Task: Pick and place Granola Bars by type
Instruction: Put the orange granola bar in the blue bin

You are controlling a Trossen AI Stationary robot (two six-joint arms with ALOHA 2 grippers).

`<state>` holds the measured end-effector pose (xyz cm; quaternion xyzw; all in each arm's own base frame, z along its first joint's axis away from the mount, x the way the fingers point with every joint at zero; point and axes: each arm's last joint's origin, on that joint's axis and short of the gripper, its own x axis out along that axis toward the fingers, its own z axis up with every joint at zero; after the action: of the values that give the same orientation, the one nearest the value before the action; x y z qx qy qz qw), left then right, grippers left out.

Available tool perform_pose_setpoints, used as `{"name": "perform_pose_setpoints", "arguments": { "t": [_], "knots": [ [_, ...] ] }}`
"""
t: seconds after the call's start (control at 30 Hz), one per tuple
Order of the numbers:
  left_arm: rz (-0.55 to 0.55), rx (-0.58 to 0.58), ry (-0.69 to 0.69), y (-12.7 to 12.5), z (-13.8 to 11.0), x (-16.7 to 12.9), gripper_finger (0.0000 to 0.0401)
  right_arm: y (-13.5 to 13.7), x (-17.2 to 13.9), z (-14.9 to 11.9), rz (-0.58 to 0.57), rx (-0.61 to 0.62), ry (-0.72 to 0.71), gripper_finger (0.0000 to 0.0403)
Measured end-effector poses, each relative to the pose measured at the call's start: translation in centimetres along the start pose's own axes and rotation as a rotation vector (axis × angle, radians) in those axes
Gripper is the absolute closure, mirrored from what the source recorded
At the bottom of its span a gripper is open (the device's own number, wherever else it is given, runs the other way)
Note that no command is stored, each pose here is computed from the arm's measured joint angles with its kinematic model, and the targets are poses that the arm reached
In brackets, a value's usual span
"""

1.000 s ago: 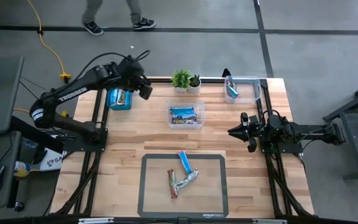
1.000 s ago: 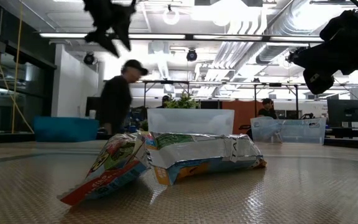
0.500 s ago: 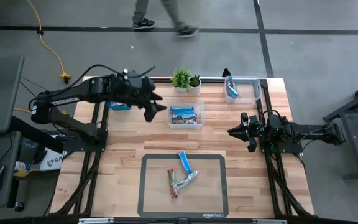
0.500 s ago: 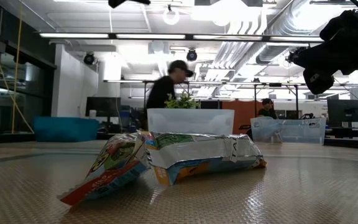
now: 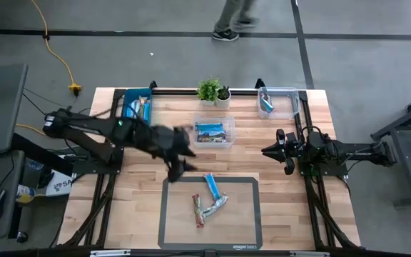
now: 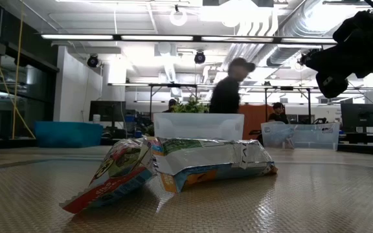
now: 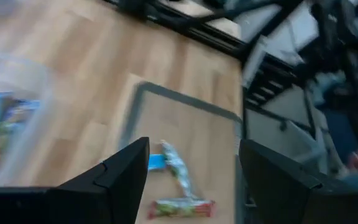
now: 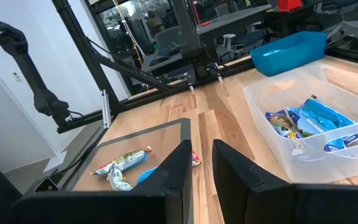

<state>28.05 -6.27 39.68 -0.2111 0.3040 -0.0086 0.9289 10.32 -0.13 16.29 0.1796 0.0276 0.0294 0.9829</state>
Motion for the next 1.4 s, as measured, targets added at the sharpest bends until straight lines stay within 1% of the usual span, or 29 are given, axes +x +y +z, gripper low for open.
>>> {"name": "perform_pose_setpoints", "arguments": {
  "t": [0.07, 0.13, 0.3, 0.43, 0.57, 0.73, 0.87, 0.93, 1.07, 1.2, 1.4],
  "knots": [
    [-0.028, 0.022, 0.036, -1.1, -0.7, 1.2, 0.0156, 0.0, 0.0, 0.0, 0.001, 0.000, -0.002, 0.0356],
    [-0.030, 0.031, 0.084, -1.9, -1.6, 2.5, 0.0156, 0.0, 0.0, 0.0, -0.001, 0.000, 0.001, 0.0353],
    [-0.015, 0.005, 0.201, -3.7, -4.1, 6.1, 0.0156, 0.0, 0.0, 0.0, -0.001, 0.000, 0.002, 0.0350],
    [0.009, -0.018, 0.273, -4.6, -5.9, 8.7, 0.0156, 0.0, 0.0, 0.0, -0.001, 0.000, 0.004, 0.0353],
    [0.037, -0.015, 0.329, -5.0, -7.5, 11.0, 0.0156, 0.0, 0.0, 0.0, -0.002, 0.001, 0.005, 0.0356],
    [0.049, -0.010, 0.340, -5.5, -8.9, 13.3, 0.0156, 0.0, 0.0, 0.0, -0.002, 0.001, 0.005, 0.0354],
    [0.078, 0.000, 0.322, -5.4, -9.6, 15.3, 0.0156, 0.0, 0.0, 0.0, -0.002, 0.001, 0.005, 0.0352],
    [0.074, -0.002, 0.307, -5.4, -9.8, 16.1, 0.0156, 0.0, 0.0, 0.0, -0.002, 0.001, 0.005, 0.0353],
    [0.097, 0.006, 0.312, -5.2, -10.7, 17.8, 0.0156, 0.0, 0.0, 0.0, -0.002, 0.001, 0.005, 0.0356],
    [0.122, 0.012, 0.306, -4.9, -11.3, 19.0, 0.0156, 0.0, 0.0, 0.0, -0.002, 0.001, 0.005, 0.0354],
    [0.158, 0.022, 0.342, -4.4, -12.6, 20.7, 0.0156, 0.0, 0.0, 0.0, -0.002, 0.001, 0.005, 0.0350]
  ]
}}
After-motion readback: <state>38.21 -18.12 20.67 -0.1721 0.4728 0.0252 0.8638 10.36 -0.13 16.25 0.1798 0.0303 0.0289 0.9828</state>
